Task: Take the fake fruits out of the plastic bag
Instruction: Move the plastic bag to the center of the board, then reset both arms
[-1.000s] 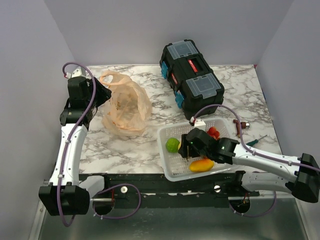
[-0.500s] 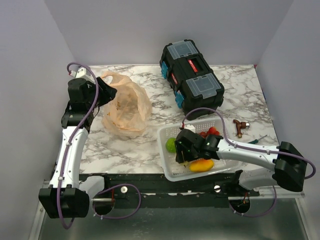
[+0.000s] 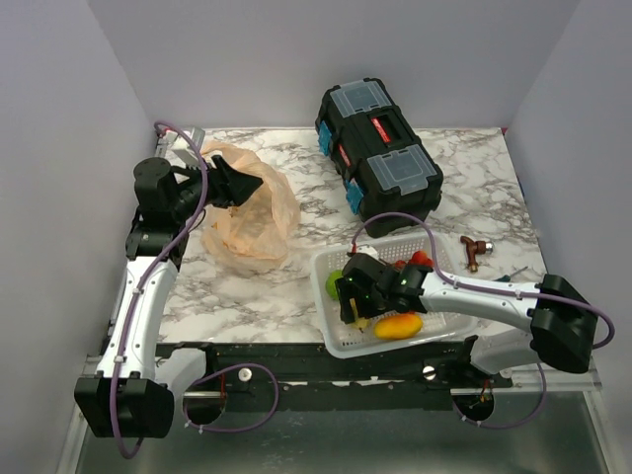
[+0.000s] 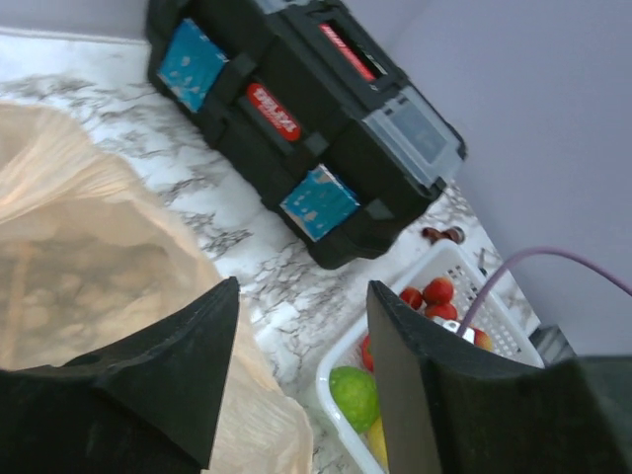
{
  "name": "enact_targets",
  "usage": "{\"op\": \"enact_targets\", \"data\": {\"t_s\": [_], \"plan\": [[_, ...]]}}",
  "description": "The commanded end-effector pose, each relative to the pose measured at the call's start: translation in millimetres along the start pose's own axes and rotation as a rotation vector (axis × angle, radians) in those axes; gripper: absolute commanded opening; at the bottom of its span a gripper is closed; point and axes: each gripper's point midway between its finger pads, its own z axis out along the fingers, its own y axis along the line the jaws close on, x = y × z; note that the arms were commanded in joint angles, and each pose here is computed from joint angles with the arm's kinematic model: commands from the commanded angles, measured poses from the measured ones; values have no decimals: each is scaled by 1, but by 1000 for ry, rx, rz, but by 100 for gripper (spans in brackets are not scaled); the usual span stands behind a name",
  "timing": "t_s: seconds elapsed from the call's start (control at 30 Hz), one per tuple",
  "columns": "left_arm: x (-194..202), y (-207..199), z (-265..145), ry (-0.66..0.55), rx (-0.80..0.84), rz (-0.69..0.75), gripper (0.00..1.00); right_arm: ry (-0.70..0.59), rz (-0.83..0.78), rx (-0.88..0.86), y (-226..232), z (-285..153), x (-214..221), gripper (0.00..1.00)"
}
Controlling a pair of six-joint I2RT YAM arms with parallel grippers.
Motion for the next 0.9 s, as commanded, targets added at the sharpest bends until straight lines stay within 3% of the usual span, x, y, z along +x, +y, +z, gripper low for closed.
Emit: {"op": "enact_targets", "data": {"t_s": [0.0,0.2,0.47,0.73,0.87], "plan": [[2,-47,-5,5,244,96,58,-23,-3,-35,7,-7,-5,84],[9,-62,-5,16,297,142,61,-103,11,-52,9,-26,-22,93],[21,-94,-5,25,377,193,62,-261,8,-41,6,-68,-58,97],[3,-125,-32,-28,413,177,66,-536,8,-22,-8,-145,-111,100],[-20,-141,-55,-123,393,208,71,-696,34,10,-22,-196,-137,100]]}}
